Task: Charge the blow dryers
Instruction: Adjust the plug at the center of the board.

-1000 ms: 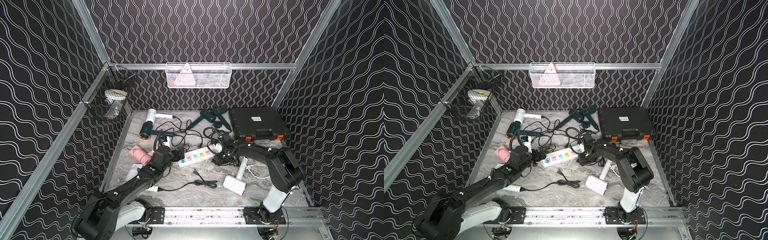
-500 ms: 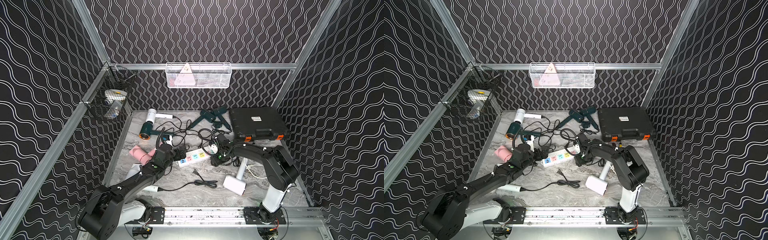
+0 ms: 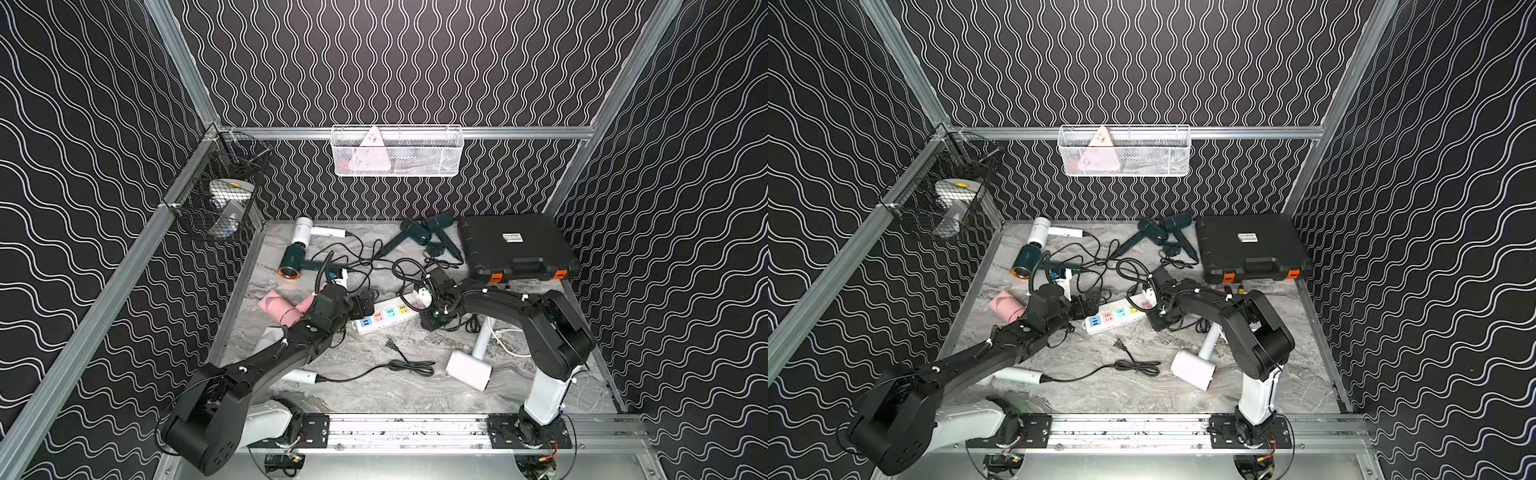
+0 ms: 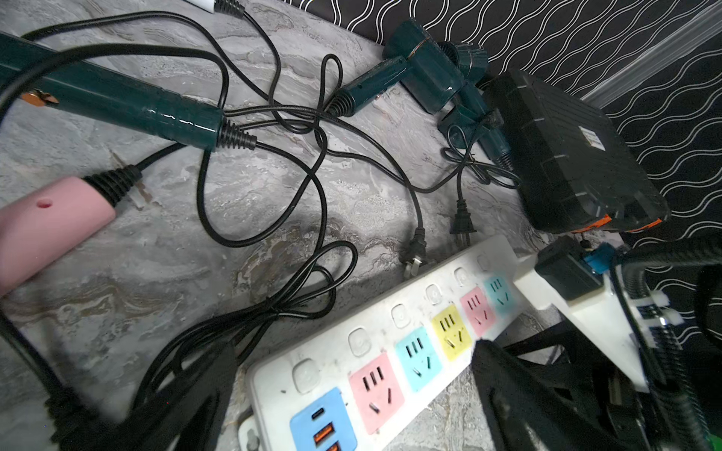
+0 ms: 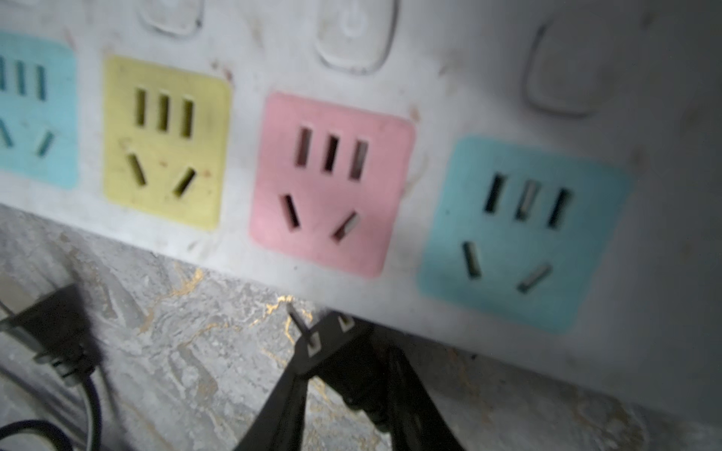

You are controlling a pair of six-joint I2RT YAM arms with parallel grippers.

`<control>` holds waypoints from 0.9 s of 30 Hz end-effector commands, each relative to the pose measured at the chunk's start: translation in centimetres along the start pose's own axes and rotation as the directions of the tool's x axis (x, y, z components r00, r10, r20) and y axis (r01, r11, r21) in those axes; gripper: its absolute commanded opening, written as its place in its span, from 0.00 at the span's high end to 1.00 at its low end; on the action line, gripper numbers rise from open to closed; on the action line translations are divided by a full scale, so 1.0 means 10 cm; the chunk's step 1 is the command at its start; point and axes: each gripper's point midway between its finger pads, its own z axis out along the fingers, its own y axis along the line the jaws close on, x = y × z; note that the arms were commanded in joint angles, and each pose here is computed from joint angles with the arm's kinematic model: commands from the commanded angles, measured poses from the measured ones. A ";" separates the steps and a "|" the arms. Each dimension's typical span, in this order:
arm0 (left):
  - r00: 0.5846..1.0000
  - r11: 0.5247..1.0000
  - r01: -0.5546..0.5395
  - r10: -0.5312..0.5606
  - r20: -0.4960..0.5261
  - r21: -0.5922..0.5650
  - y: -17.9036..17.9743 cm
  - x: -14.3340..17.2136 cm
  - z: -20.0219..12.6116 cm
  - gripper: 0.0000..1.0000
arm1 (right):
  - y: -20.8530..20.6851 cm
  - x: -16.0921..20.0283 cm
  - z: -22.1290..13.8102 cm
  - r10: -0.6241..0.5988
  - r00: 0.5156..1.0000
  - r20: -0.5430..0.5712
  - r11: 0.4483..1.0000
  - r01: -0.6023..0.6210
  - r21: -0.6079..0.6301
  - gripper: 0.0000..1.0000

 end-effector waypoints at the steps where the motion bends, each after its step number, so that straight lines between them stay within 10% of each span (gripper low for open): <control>1: 0.999 0.999 -0.034 0.034 -0.021 0.001 -0.04 -0.02 0.04 0.01 | -0.01 0.17 0.05 -0.002 0.998 -0.061 1.000 0.003 0.021 0.71; 14: 0.985 0.995 -0.069 0.079 -0.152 0.072 -0.33 0.13 0.27 0.01 | -0.17 0.20 -0.15 0.039 0.999 0.003 0.991 -0.039 0.126 1.00; 27: 0.895 0.979 -0.203 0.172 -0.411 -0.033 -0.50 0.31 0.74 0.11 | -0.48 0.20 -0.22 0.134 0.991 0.023 0.968 -0.136 0.211 1.00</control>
